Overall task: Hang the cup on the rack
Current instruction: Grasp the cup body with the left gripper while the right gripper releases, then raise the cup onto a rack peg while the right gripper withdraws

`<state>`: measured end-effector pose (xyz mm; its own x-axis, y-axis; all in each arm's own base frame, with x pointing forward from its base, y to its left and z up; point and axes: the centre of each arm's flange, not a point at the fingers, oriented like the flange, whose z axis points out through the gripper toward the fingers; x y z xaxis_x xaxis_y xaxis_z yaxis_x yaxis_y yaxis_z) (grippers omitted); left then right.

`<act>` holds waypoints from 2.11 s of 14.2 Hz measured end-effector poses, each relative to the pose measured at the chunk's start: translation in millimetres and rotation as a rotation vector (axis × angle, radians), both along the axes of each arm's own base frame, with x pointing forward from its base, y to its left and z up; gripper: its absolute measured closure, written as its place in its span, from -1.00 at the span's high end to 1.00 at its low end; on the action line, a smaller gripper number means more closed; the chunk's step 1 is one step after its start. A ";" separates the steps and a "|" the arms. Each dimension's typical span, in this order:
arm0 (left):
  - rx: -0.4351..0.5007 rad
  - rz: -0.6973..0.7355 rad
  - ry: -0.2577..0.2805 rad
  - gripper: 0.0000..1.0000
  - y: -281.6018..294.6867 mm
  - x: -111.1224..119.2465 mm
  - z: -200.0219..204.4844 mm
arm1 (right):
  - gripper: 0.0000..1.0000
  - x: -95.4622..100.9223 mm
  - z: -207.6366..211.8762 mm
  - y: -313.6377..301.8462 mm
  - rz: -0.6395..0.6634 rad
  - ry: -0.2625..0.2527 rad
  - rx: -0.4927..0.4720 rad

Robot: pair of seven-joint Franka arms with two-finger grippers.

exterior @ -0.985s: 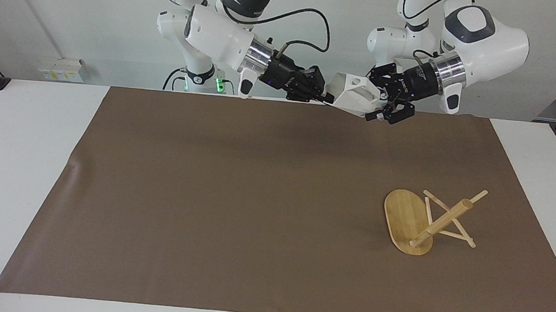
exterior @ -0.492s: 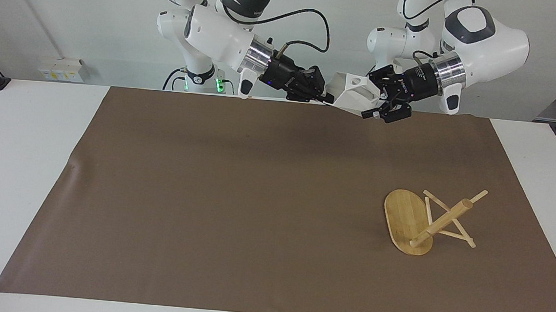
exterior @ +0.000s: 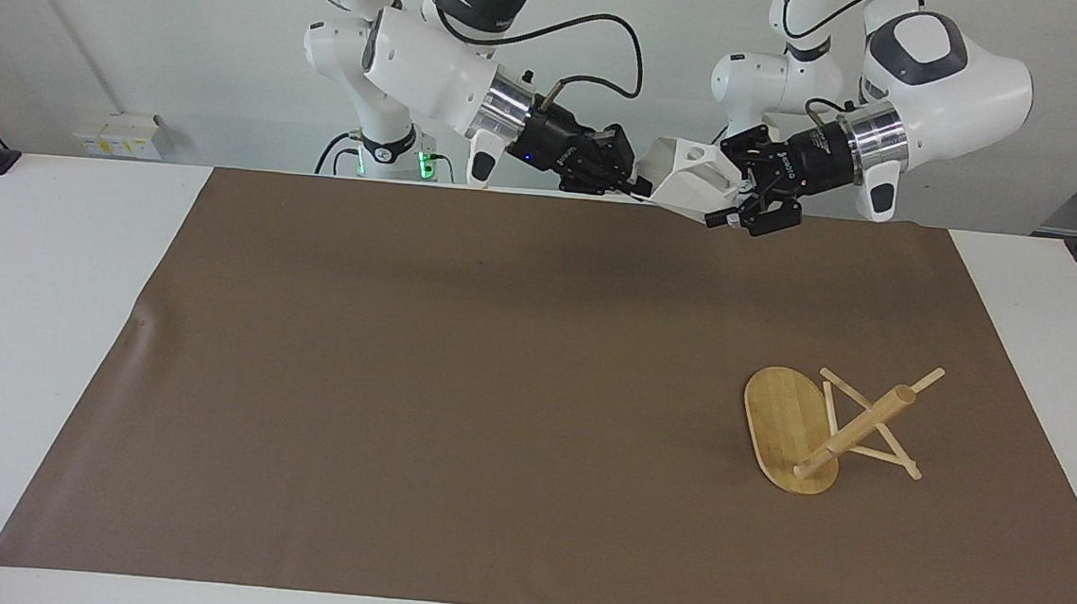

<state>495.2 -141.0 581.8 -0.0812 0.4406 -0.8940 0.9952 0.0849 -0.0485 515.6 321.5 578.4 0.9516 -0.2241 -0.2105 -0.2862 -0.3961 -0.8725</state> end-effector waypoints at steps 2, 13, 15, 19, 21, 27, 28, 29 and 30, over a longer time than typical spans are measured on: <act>0.002 0.010 0.000 0.52 7.3 1.6 -0.2 | -0.28 2.1 0.0 -3.5 -0.006 -0.001 -0.002; 0.167 0.008 0.088 0.52 15.0 -2.3 -15.9 | 1.00 18.3 -1.3 -33.8 0.048 -0.209 -0.345; 0.216 0.054 0.142 0.52 21.7 -1.3 -22.7 | 1.00 26.2 0.0 -49.0 0.044 -0.247 -0.417; 0.255 0.225 0.201 0.52 42.3 8.4 -35.3 | 1.00 37.2 1.7 -71.7 0.009 -0.251 -0.437; 0.252 0.330 0.234 0.52 58.5 13.8 -41.0 | 1.00 42.0 2.2 -82.7 -0.010 -0.249 -0.441; 0.255 0.570 0.287 0.52 71.2 16.3 -67.5 | 1.00 58.3 0.2 -128.9 -0.039 -0.279 -0.563; 0.255 0.596 0.285 0.52 68.5 16.4 -69.5 | 1.00 60.4 -0.9 -136.6 -0.027 -0.295 -0.594; 0.256 0.615 0.279 0.52 64.7 16.3 -71.5 | 1.00 62.3 -2.3 -144.9 -0.011 -0.307 -0.616; 0.258 0.632 0.268 0.52 60.9 16.1 -73.4 | 1.00 64.1 -4.2 -154.6 0.006 -0.314 -0.635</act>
